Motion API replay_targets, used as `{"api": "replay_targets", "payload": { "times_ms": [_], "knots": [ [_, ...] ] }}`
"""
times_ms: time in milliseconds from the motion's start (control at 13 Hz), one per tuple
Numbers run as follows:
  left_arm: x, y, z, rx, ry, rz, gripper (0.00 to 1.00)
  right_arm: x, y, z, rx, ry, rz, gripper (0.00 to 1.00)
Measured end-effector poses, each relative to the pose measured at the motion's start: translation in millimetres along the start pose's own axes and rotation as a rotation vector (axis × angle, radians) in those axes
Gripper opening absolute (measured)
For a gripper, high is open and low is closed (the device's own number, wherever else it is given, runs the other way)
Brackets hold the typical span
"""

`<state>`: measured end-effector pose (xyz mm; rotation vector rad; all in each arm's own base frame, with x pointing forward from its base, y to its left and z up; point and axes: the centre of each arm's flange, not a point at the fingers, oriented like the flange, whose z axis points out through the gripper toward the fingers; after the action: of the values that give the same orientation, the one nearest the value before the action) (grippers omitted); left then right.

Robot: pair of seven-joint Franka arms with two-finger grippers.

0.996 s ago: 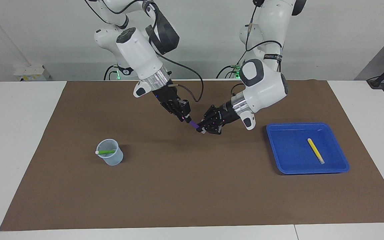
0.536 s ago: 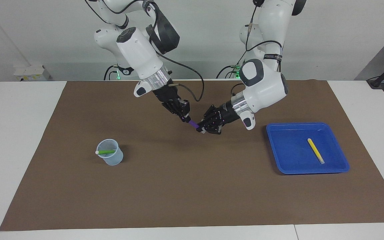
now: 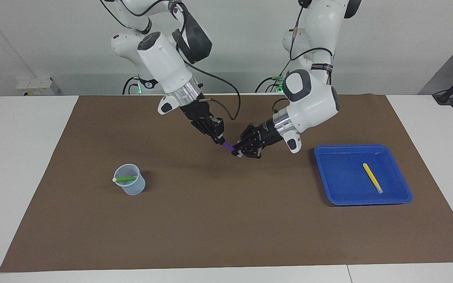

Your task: Transfer and insert pens with both arms

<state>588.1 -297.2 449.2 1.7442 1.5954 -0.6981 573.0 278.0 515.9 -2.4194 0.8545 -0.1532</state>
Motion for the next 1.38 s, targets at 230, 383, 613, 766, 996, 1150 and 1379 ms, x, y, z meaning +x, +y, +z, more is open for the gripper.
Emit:
{"api": "replay_targets", "payload": {
  "times_ms": [230, 383, 613, 766, 996, 1150, 1379],
  "knots": [
    [-0.6, -0.1, -13.1, -0.018, 0.004, 0.001, 0.94, 0.4, 5.1, 2.6, -0.064, 0.006, -0.128, 0.18],
    [1.6, -4.6, -14.0, -0.015, 0.010, -0.002, 1.00, 8.8, 16.1, 2.1, -0.175, 0.022, -0.312, 0.18],
    [7.1, -11.2, -14.1, 0.003, 0.055, 0.022, 1.00, 37.4, 34.5, -14.3, -0.257, 0.007, -0.504, 0.18],
    [7.5, -17.7, -14.8, 0.056, 0.112, 0.074, 1.00, 56.0, 47.0, -26.0, -0.315, 0.003, -0.643, 0.18],
    [31.7, -15.5, -36.9, 0.115, 0.264, 0.158, 1.00, 92.4, 73.3, -44.9, -0.417, -0.014, -0.846, 0.18],
    [51.6, -13.6, -54.1, 0.164, 0.328, 0.216, 1.00, 114.5, 90.2, -61.1, -0.460, -0.036, -0.935, 0.18],
    [59.7, -15.4, -59.5, 0.222, 0.379, 0.353, 1.00, 140.2, 103.3, -100.9, -0.523, -0.069, -1.052, 0.18]
  ]
}}
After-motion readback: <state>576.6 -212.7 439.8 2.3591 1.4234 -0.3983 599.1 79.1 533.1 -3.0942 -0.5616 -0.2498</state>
